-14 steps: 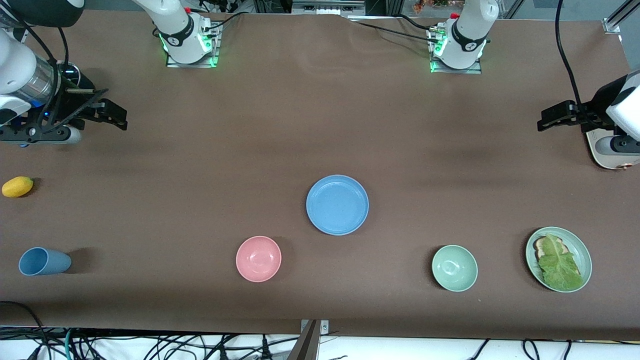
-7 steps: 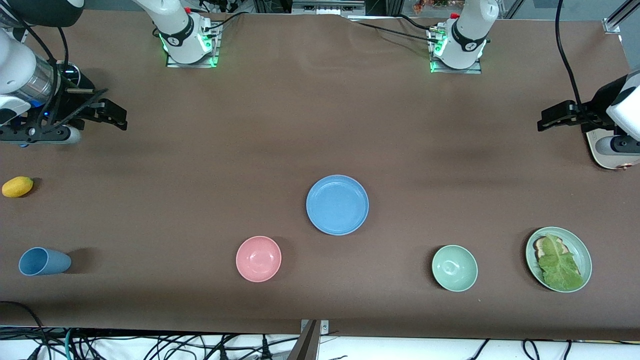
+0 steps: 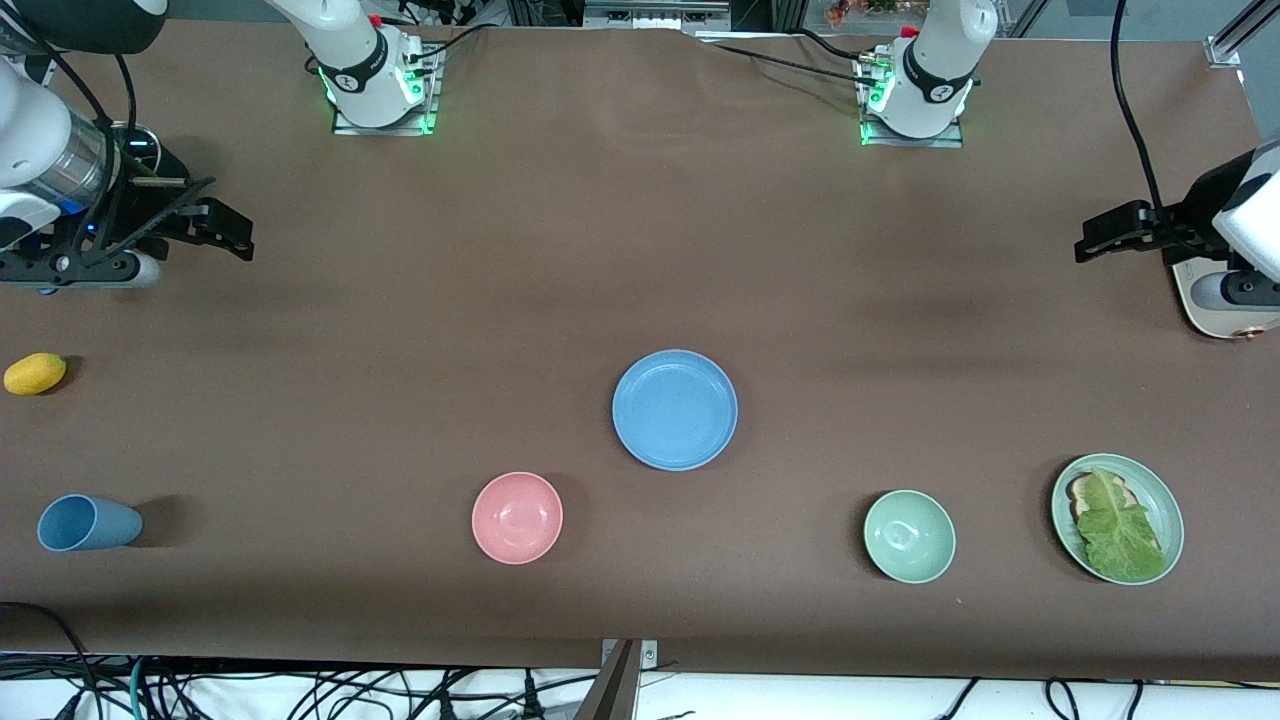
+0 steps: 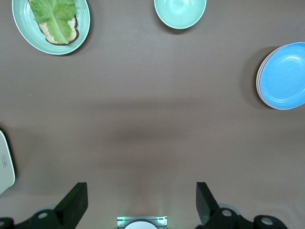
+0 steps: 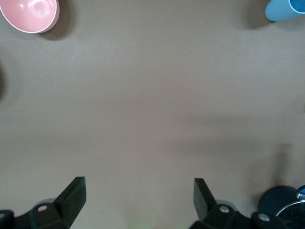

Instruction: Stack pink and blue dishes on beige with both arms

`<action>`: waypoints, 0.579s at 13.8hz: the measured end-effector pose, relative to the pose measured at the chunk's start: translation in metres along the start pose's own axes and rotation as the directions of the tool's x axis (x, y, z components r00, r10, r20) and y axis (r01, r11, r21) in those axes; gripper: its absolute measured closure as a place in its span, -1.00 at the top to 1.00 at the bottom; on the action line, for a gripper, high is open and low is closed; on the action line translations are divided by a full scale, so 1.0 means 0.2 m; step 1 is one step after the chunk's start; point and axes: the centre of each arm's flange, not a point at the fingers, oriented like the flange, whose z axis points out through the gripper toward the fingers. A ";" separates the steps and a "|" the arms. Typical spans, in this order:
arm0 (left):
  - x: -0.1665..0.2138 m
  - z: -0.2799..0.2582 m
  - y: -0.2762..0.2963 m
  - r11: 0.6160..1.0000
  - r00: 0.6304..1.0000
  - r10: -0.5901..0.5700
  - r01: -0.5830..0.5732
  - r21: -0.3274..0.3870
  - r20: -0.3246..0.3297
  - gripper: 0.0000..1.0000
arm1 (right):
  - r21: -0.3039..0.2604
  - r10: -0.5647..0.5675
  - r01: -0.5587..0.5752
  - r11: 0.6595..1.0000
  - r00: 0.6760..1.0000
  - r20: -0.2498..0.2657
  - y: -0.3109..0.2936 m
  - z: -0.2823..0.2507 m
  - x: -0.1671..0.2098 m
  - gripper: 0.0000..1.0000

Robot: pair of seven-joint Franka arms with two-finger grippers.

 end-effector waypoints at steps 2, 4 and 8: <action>0.00 0.00 0.00 1.000 1.000 0.000 0.000 0.000 0.000 1.00 | 0.000 0.000 0.000 1.000 1.000 0.001 0.00 0.00 0.00 1.00; 0.00 0.00 0.00 1.000 1.000 0.000 0.000 0.000 0.000 1.00 | 0.000 0.000 0.000 1.000 1.000 0.001 0.00 0.00 0.00 1.00; 0.00 0.00 0.00 1.000 1.000 0.000 0.000 0.000 0.000 1.00 | 0.000 0.000 0.000 1.000 1.000 -0.002 0.00 0.00 0.00 1.00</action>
